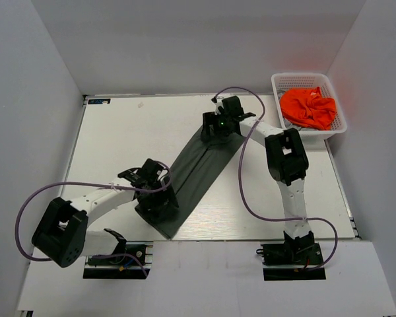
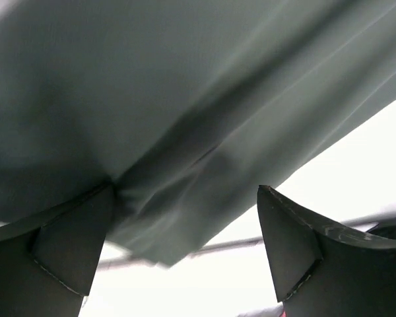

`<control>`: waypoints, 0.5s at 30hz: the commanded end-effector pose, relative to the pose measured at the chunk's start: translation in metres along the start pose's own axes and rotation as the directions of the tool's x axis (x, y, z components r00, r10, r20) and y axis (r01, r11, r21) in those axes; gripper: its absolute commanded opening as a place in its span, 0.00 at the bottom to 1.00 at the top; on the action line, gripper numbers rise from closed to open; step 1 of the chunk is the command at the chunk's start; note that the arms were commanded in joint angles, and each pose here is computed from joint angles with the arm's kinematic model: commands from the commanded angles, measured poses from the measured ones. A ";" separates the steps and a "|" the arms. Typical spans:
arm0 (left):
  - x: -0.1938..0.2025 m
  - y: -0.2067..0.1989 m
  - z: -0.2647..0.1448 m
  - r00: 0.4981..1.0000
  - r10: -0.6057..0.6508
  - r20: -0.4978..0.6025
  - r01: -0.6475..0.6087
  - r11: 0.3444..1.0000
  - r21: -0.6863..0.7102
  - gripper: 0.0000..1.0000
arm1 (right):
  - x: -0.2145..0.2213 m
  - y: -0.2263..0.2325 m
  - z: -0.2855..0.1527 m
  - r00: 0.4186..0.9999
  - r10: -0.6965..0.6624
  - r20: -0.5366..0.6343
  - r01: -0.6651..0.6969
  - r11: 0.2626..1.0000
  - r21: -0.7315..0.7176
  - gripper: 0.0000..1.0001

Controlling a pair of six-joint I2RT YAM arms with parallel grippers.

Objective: Fold and stack the t-shirts
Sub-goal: Rotate the tshirt 75 degrees

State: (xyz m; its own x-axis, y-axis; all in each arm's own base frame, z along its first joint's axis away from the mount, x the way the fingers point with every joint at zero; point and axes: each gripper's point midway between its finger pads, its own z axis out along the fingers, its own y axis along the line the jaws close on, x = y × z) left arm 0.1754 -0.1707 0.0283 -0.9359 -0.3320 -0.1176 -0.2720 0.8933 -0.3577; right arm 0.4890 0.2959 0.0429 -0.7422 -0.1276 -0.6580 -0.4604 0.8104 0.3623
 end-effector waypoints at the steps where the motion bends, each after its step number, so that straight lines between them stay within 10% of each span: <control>1: 0.036 0.016 -0.024 0.993 0.009 -0.115 -0.020 0.995 -0.094 1.00 | -0.005 0.001 -0.009 0.991 -0.126 -0.038 0.126 0.992 -0.011 0.90; 7: 0.008 -0.037 -0.079 0.987 0.100 0.124 -0.115 0.986 0.121 1.00 | -0.046 0.042 -0.059 0.990 -0.110 0.086 0.113 0.993 -0.034 0.90; 15: -0.034 -0.017 -0.094 0.940 0.097 0.326 -0.083 0.995 -0.055 1.00 | 0.009 0.062 -0.089 0.999 0.034 0.005 -0.034 0.998 0.051 0.90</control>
State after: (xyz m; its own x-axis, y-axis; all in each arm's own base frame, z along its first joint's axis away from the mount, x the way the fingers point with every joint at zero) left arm 0.1792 -0.1679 0.1206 -0.8781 -0.3061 -0.3676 -0.1536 0.9082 -0.3894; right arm 0.4325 0.2949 0.1245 -0.7072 -0.1309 -0.6948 -0.4763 0.8145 0.3313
